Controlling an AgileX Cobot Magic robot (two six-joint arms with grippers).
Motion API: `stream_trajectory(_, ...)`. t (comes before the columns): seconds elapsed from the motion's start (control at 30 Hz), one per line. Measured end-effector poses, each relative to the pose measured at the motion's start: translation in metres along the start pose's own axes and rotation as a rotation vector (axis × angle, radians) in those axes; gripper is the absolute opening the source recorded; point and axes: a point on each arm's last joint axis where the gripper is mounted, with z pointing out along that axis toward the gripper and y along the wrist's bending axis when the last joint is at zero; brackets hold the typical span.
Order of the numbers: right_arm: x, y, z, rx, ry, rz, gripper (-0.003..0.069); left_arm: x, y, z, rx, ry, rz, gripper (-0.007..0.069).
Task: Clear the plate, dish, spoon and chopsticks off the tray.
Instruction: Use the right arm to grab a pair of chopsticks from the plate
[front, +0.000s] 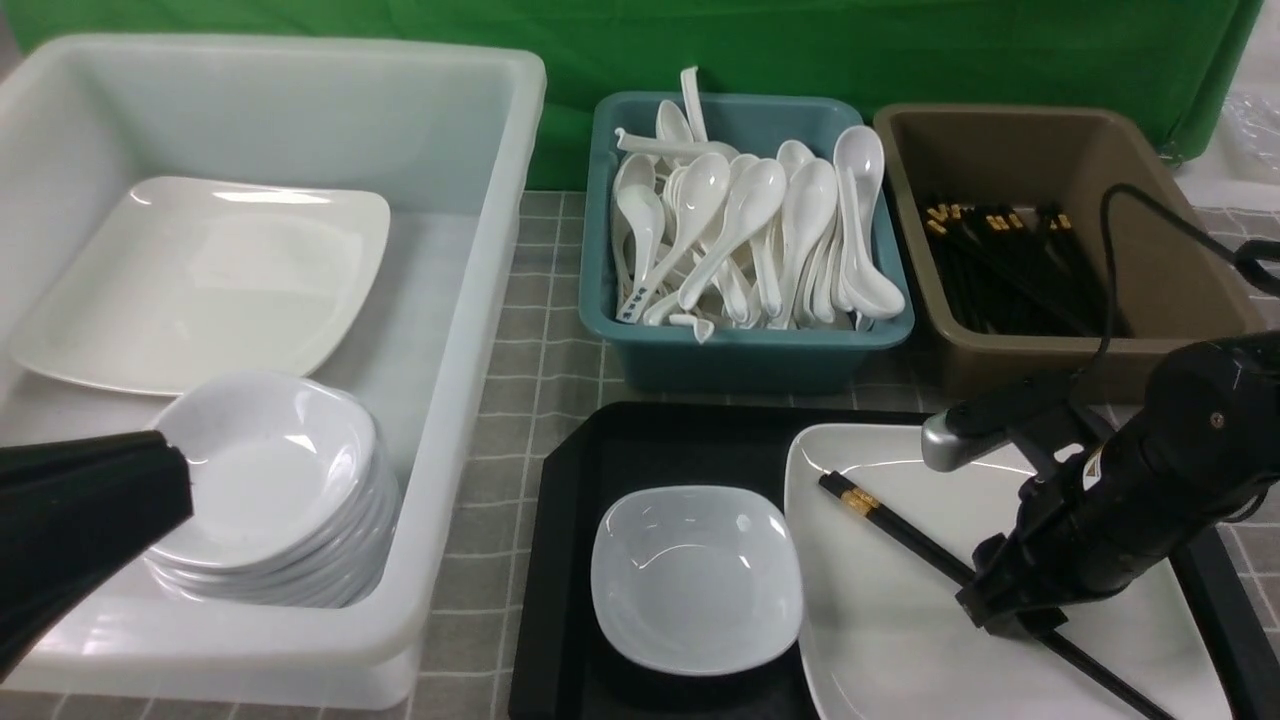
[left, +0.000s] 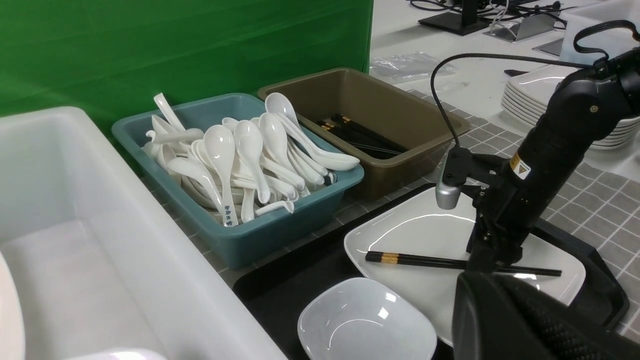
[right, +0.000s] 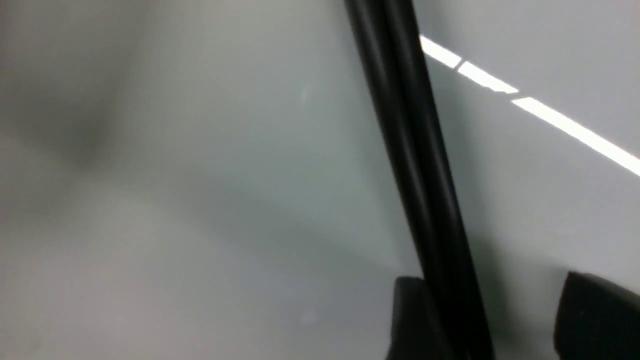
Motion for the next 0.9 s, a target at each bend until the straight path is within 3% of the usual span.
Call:
stream_trajectory(0.27, -0.006, 0.005, 0.005, -0.004, 0.0, -0.045, 0.0385, 0.0, -0.001, 0.0, 0.006, -0.001, -0.009, 0.0008)
stream_trajectory(0.37, -0.006, 0.005, 0.006, -0.011, 0.015, -0.045, 0.0311, 0.0, -0.001, 0.0, 0.008, -0.002, -0.013, 0.0008)
stream_trajectory(0.47, -0.006, 0.007, 0.006, -0.012, 0.013, -0.064, 0.0142, 0.0, -0.001, 0.0, 0.009, -0.002, -0.013, 0.0008)
stream_trajectory(0.5, -0.007, 0.007, 0.006, -0.013, 0.016, -0.077, 0.0127, 0.0, -0.001, 0.0, 0.009, -0.002, -0.013, 0.0008)
stream_trajectory(0.77, 0.003, 0.01, -0.03, -0.043, 0.104, -0.191, 0.0137, 0.0, -0.001, 0.0, 0.009, -0.002, -0.012, 0.0008)
stream_trajectory(0.9, 0.004, 0.011, -0.077, -0.013, -0.016, -0.199, 0.0137, -0.002, 0.0, 0.0, 0.0, -0.027, -0.01, 0.0008)
